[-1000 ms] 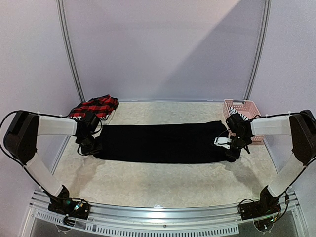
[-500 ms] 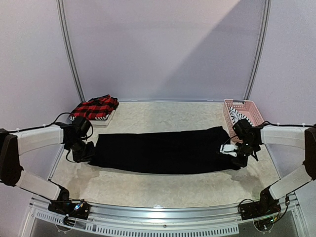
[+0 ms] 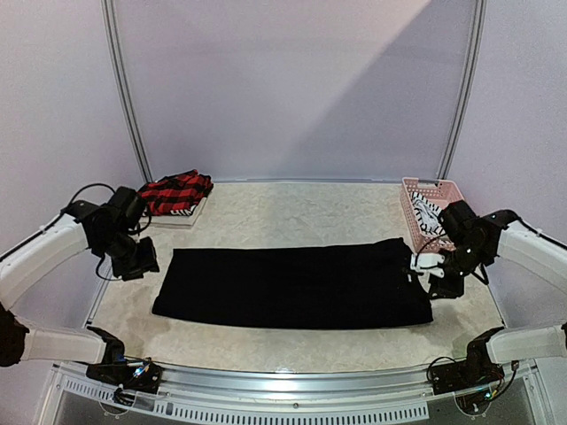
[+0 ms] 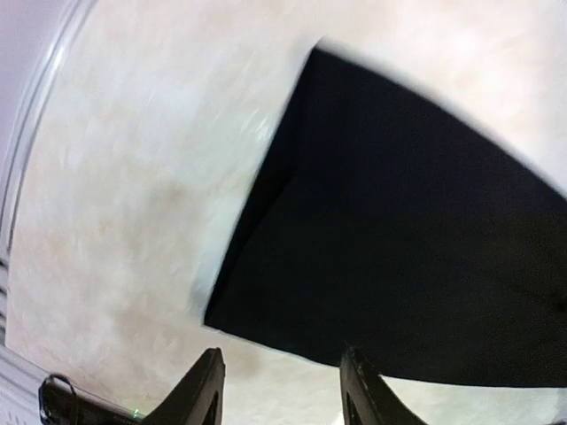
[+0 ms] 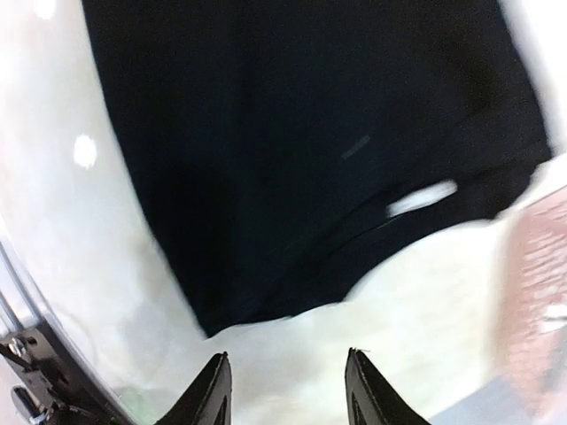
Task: Fold and stack the mixed laundry pile
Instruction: Move the rectangle-folded T-shirt to the center of the board, then adjust the rectangle-folded T-shirt at the center of the board.
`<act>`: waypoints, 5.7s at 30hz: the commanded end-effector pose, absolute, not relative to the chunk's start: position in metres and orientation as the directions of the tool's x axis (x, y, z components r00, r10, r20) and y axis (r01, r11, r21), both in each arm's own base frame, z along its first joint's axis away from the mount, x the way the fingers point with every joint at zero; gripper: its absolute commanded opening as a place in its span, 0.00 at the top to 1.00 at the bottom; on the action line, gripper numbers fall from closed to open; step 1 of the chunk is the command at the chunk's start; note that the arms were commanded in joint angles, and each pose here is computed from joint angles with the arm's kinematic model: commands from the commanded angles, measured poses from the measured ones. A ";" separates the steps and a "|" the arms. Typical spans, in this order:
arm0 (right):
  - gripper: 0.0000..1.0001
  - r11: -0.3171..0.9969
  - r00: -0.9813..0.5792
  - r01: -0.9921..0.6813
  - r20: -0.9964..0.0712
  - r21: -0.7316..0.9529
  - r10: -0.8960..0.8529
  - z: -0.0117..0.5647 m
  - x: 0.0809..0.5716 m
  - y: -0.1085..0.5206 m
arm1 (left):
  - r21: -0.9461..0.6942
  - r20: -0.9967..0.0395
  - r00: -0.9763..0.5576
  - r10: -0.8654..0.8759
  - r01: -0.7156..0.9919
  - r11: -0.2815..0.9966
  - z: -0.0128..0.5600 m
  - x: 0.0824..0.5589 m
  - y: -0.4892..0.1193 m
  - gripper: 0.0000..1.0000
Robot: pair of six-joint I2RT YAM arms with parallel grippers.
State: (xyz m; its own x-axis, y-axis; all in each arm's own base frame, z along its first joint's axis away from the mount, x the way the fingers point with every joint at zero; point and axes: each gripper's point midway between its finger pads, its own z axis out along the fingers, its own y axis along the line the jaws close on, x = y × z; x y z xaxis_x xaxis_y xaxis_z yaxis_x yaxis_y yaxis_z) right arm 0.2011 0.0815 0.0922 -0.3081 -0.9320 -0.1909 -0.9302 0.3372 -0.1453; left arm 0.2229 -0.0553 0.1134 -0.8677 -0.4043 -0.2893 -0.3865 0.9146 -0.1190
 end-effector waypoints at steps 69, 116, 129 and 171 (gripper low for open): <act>0.97 0.402 -0.463 -0.886 -0.389 0.230 -0.796 0.071 0.314 0.199 | -0.716 -0.487 -0.854 0.181 0.509 0.478 0.056 0.375 -0.537 0.57; 0.65 0.422 -0.495 -0.864 -0.311 0.275 -0.811 0.078 0.282 0.176 | -0.700 -0.348 -0.897 0.274 0.443 0.560 -0.009 0.350 -0.554 0.69; 0.65 0.424 -0.497 -0.863 -0.317 0.274 -0.808 0.078 0.282 0.177 | -0.678 -0.387 -0.875 0.290 0.483 0.554 0.004 0.347 -0.559 0.94; 0.46 0.505 -0.560 -0.826 -0.268 0.251 -0.784 0.064 0.328 0.140 | -0.610 -0.596 -0.801 -0.050 0.412 0.677 0.082 0.397 -0.483 1.00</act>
